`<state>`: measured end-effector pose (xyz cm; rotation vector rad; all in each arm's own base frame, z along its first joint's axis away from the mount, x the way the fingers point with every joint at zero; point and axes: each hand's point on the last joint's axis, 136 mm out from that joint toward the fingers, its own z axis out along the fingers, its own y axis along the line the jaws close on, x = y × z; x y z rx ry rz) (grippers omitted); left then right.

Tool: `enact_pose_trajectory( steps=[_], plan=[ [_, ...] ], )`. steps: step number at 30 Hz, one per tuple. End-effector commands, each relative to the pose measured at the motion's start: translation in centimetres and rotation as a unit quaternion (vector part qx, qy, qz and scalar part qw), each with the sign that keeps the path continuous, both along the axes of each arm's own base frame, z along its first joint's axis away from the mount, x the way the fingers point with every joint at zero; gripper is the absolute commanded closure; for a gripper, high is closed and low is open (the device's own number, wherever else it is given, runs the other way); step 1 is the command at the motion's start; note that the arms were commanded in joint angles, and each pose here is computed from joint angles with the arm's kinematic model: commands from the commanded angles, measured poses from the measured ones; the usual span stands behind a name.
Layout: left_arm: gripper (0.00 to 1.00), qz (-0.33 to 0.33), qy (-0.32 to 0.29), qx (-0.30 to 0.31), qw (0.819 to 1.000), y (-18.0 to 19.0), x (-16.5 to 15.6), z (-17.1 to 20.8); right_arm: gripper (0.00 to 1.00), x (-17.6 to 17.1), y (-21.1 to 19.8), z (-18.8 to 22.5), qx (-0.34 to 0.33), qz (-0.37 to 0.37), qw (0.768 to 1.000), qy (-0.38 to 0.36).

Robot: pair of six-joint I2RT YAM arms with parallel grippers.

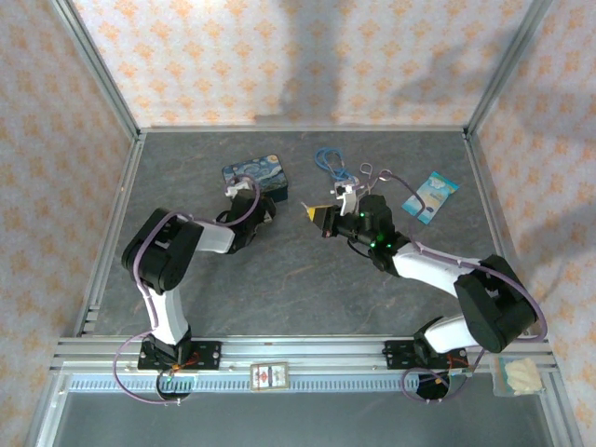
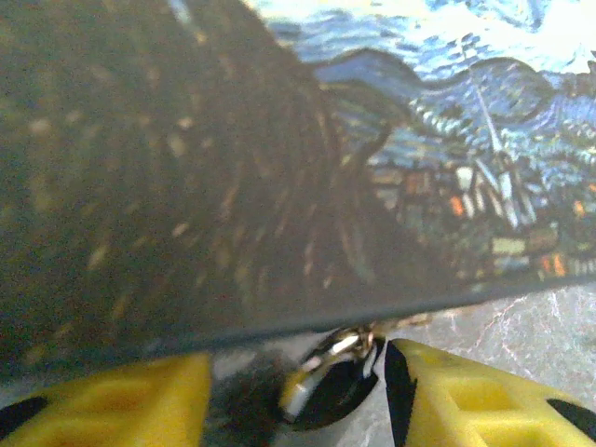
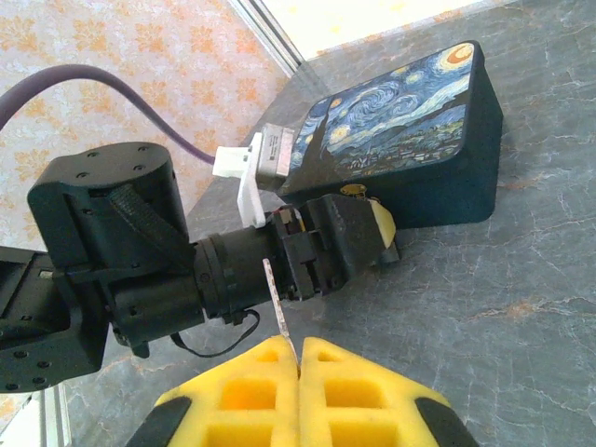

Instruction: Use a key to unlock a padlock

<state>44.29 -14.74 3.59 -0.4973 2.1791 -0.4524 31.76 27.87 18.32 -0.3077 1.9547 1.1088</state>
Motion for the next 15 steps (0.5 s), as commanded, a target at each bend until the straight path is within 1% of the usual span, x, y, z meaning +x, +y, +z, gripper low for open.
enact_pose_trajectory(
  steps=[1,5,8,11,12,15],
  plan=[
    [0.50,0.006,0.013,0.024,1.000,0.5,0.8,-1.7,1.00,0.1,0.0,1.1,0.008,-0.005,1.000,-0.018],
    [0.60,0.002,0.013,0.021,1.000,0.2,1.2,-2.3,1.00,0.1,-0.1,1.0,0.007,-0.007,1.000,-0.017],
    [0.73,-0.006,0.016,0.016,1.000,-0.2,1.4,-2.5,1.00,0.2,-0.1,1.0,0.006,-0.008,1.000,-0.015],
    [0.90,-0.010,0.011,0.005,1.000,-0.5,1.3,-2.2,1.00,0.3,0.0,1.0,0.005,-0.009,1.000,-0.015],
    [0.93,-0.011,0.010,-0.001,1.000,-0.5,1.2,-2.0,1.00,0.3,0.0,0.8,0.004,-0.009,1.000,-0.012],
    [0.94,-0.017,0.005,-0.018,1.000,-0.9,0.8,-1.3,1.00,0.5,0.0,0.4,0.003,-0.012,1.000,-0.006]
  ],
)
